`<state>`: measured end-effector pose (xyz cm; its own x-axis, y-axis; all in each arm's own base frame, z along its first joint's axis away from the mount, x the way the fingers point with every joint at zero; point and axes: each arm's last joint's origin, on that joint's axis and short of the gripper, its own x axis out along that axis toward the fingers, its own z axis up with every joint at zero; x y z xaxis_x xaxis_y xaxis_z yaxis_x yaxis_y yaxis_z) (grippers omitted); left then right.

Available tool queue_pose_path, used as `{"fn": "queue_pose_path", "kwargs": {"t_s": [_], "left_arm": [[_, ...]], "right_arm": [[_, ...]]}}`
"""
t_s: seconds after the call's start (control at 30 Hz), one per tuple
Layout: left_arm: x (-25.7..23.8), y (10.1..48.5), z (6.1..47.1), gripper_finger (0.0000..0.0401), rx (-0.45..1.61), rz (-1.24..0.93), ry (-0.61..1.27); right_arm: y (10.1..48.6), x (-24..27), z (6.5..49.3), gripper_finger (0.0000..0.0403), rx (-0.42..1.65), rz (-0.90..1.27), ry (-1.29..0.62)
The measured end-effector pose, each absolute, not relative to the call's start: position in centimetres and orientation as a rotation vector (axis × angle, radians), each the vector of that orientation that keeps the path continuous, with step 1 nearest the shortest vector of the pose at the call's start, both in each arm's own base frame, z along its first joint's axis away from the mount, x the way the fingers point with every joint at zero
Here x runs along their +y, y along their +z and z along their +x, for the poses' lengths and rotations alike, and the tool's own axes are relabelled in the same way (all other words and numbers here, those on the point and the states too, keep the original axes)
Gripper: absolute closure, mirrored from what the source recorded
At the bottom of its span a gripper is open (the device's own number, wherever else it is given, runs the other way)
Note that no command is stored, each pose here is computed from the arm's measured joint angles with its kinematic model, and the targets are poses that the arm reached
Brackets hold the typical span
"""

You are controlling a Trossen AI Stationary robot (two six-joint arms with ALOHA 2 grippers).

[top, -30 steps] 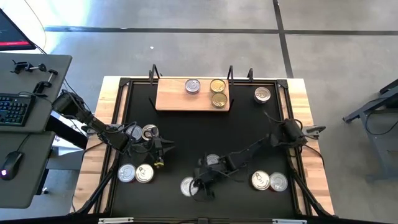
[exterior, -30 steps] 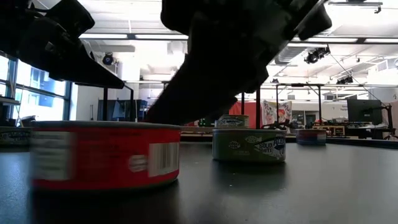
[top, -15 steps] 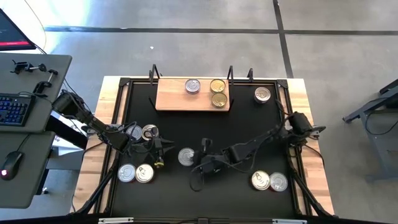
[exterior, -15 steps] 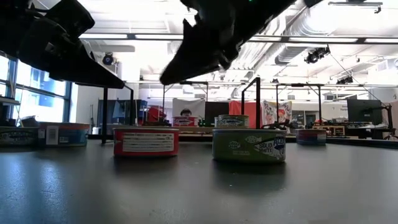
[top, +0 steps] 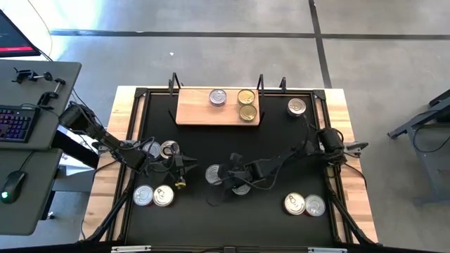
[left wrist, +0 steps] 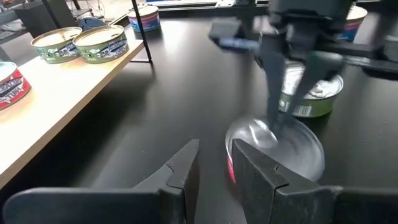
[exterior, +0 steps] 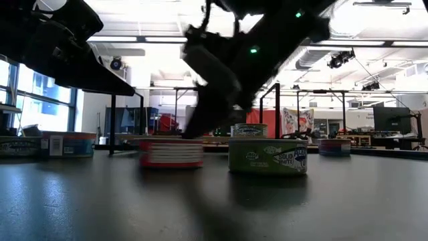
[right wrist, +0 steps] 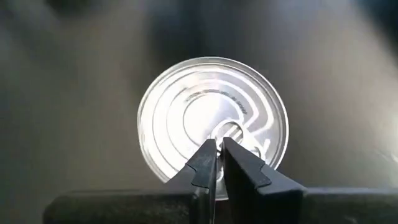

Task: Stack canned seafood by type on shelf
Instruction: Put the red tuna can on the shelf aligned with the other red tuna can

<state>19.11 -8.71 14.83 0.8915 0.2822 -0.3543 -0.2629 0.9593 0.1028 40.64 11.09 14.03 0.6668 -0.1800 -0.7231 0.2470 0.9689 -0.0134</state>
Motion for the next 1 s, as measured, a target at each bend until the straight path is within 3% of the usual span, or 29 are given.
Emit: {"fn": "queue_pose_path", "kwargs": {"t_s": [0.2,0.4,0.57,0.73,0.87,1.0], "left_arm": [[-8.7,14.8,19.1,0.0316,0.377,0.054,0.283],[-8.7,14.8,19.1,0.0316,0.377,0.054,0.283],[-8.7,14.8,19.1,0.0316,0.38,0.056,0.283],[-8.7,14.8,19.1,0.0316,0.382,0.057,0.283],[-8.7,14.8,19.1,0.0316,0.383,0.058,0.283],[-8.7,14.8,19.1,0.0316,0.382,0.058,0.283]], "right_arm": [[16.5,10.4,39.2,0.0385,0.778,0.025,-0.423],[16.5,11.9,39.9,0.0378,0.729,0.048,-0.279],[14.7,13.4,41.1,0.0322,0.665,-0.065,-0.14],[12.0,14.3,41.3,0.0273,0.672,-0.294,-0.193],[10.7,14.6,41.1,0.0275,0.686,-0.354,-0.255],[10.2,14.7,41.0,0.0308,0.707,-0.403,-0.255]]}}
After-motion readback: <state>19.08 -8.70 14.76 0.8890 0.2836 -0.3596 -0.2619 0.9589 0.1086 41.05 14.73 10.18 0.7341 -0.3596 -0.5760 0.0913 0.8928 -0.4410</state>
